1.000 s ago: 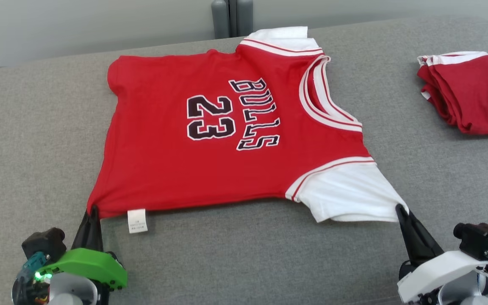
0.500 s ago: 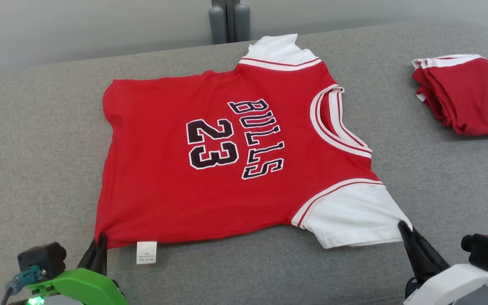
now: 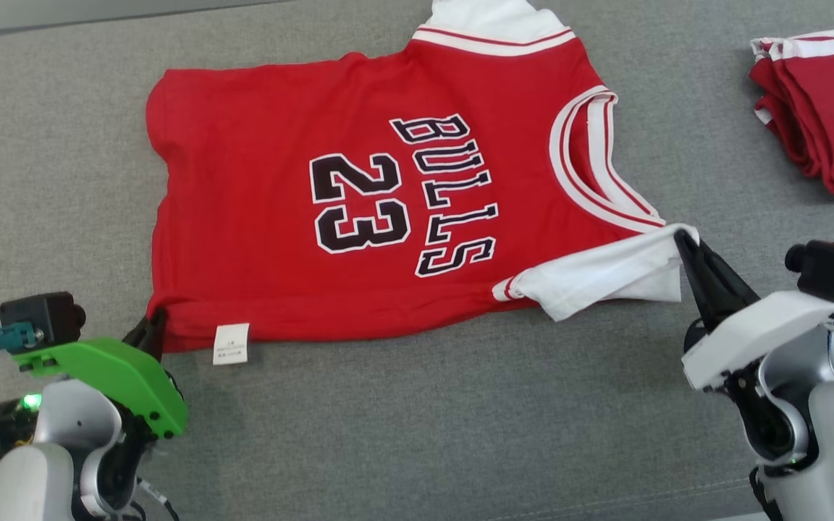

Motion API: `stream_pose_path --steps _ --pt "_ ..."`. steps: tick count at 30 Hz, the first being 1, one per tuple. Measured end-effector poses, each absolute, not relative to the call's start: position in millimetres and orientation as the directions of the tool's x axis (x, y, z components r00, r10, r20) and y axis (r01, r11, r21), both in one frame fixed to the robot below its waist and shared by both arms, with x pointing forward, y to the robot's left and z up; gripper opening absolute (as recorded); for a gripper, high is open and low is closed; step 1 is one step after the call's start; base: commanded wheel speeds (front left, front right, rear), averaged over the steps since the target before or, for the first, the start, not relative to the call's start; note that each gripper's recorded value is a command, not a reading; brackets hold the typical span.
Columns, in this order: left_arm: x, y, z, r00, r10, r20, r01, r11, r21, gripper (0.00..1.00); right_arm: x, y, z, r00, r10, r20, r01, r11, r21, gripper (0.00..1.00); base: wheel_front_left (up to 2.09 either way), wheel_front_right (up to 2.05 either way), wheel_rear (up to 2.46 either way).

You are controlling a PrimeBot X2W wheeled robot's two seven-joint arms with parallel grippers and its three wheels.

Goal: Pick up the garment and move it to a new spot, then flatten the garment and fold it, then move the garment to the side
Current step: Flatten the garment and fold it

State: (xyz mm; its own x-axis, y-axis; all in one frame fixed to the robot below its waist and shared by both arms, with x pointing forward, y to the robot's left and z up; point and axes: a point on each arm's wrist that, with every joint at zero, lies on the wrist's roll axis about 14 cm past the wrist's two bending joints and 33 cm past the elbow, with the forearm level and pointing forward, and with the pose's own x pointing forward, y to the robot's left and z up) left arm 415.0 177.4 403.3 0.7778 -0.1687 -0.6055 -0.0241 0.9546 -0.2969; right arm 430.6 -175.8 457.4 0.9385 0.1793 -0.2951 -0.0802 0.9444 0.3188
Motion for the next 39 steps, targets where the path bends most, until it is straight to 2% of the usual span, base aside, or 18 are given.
stream_pose_path --steps 8,9,10,11,15,20,26,31,39 --pt "453.1 182.2 389.9 0.754 -0.192 -0.628 -0.016 0.951 -0.31 0.0 490.6 -174.8 443.5 0.938 0.203 -0.282 -0.111 0.944 0.31 0.0 0.0 0.0 0.0" --pt "456.1 181.8 389.7 0.754 -0.197 -0.627 -0.012 0.95 -0.312 0.15 496.4 -175.4 443.3 0.941 0.2 -0.272 -0.112 0.945 0.308 0.24 0.0 0.0 0.0" --pt "457.9 181.8 389.9 0.755 -0.198 -0.625 -0.006 0.951 -0.309 0.36 501.5 -174.6 444.2 0.945 0.201 -0.258 -0.118 0.945 0.304 0.56 0.0 0.0 0.0" --pt "459.7 183.3 390.8 0.763 -0.191 -0.618 0.001 0.955 -0.295 1.0 505.6 -173.6 446.4 0.95 0.202 -0.239 -0.126 0.947 0.297 1.0 0.0 0.0 0.0" --pt "467.6 190.2 397.6 0.816 -0.149 -0.559 0.004 0.968 -0.252 1.0 514.0 -170.9 455.1 0.968 0.2 -0.149 -0.161 0.957 0.242 1.0 0.0 0.0 0.0" --pt "484.0 191.3 434.2 0.945 -0.088 -0.315 0.018 0.976 -0.218 1.0 511.0 -169.1 472.4 0.978 0.208 -0.011 -0.204 0.97 0.133 1.0 0.0 0.0 0.0" --pt "472.4 186.3 465.8 0.995 -0.05 -0.085 0.036 0.986 -0.165 1.0 493.6 -169.9 498.6 0.974 0.208 0.091 -0.211 0.977 0.019 1.0 0.0 0.0 0.0" --pt "450.4 185.8 474.2 0.999 -0.028 -0.017 0.026 0.992 -0.121 1.0 463.8 -171.0 505.8 0.976 0.185 0.112 -0.189 0.982 0.022 1.0 0.0 0.0 0.0" --pt "423.9 184.0 477.3 1.0 -0.02 -0.008 0.019 0.995 -0.099 1.0 424.6 -174.9 514.9 0.982 0.146 0.118 -0.151 0.988 0.038 1.0 0.0 0.0 0.0"
